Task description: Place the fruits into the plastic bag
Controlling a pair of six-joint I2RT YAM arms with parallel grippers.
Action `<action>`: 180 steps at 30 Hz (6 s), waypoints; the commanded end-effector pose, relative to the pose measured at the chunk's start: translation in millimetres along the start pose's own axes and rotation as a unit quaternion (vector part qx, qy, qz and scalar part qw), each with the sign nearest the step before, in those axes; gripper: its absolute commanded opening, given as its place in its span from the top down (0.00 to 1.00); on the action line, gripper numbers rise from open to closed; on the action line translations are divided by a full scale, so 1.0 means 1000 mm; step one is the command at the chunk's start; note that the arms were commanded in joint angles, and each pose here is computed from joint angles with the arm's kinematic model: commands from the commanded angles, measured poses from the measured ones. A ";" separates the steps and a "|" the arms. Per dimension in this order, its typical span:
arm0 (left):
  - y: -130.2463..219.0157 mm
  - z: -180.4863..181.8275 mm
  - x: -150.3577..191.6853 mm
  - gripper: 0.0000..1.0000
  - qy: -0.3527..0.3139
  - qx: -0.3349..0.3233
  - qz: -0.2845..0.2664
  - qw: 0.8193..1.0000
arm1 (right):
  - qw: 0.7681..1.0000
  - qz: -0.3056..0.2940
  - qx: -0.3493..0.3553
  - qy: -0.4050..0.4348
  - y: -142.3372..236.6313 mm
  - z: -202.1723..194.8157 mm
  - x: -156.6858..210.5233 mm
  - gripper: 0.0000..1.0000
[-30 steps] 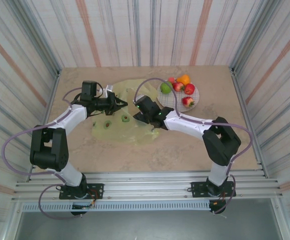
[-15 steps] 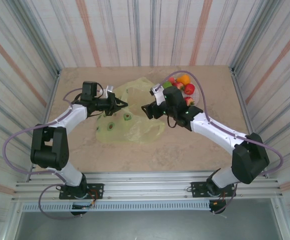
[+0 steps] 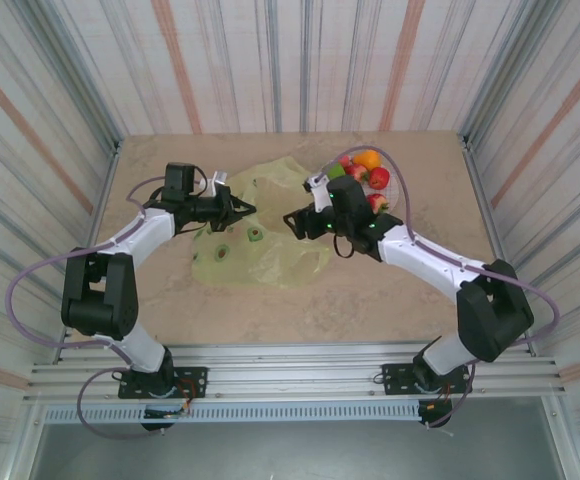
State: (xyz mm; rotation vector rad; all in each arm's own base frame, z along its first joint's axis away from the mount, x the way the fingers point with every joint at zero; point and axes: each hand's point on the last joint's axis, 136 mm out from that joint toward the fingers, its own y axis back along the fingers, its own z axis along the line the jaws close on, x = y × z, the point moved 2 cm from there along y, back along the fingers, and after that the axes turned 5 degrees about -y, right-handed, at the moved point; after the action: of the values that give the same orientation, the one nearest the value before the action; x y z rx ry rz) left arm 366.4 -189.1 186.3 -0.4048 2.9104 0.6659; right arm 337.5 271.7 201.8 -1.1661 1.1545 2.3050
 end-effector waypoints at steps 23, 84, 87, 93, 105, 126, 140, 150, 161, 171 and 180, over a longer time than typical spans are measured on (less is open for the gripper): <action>0.005 -0.007 -0.004 1.00 -0.007 0.014 -0.003 1.000 | 0.949 0.146 0.271 -0.071 0.040 -0.233 0.017 0.04; 0.004 -0.014 -0.001 1.00 -0.008 0.024 0.000 1.000 | 0.985 0.136 -0.109 0.007 -0.051 -0.006 0.053 0.49; 0.005 -0.015 -0.001 1.00 -0.009 0.024 0.000 1.000 | 0.982 0.144 -0.121 0.017 -0.064 0.005 0.062 0.50; 0.005 -0.015 0.000 1.00 -0.009 0.025 -0.001 1.000 | 0.981 0.140 -0.134 0.021 -0.086 0.023 0.069 0.50; 0.003 -0.017 0.001 1.00 -0.011 0.026 0.003 1.000 | 0.985 0.114 -0.128 -0.022 -0.123 0.045 0.068 0.49; 0.002 -0.016 0.002 1.00 -0.010 0.026 0.005 1.000 | 0.986 0.031 -0.041 -0.159 -0.175 0.035 0.038 0.40; 0.001 -0.015 0.002 1.00 -0.006 0.025 0.006 1.000 | 0.988 0.025 -0.064 -0.139 -0.152 0.038 0.033 0.15; 0.001 -0.014 0.002 1.00 -0.005 0.025 0.007 1.000 | 0.991 0.024 -0.051 -0.119 -0.130 0.031 0.036 0.13; 0.000 -0.014 0.002 1.00 -0.006 0.025 0.006 1.000 | 0.997 0.036 0.011 -0.063 -0.097 0.013 0.047 0.11; 0.000 -0.013 0.002 1.00 -0.005 0.024 0.005 1.000 | 0.999 0.045 0.001 -0.016 -0.053 0.014 0.050 0.21; 0.000 -0.011 0.002 1.00 -0.003 0.023 0.006 1.000 | 0.998 0.013 -0.057 -0.029 -0.018 0.019 0.031 0.30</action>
State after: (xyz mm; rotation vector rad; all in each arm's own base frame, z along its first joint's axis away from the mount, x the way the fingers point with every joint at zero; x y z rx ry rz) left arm 368.2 -191.8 192.0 -0.4066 2.9132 0.6266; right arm 323.7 300.1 155.3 -1.0662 1.1126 2.4220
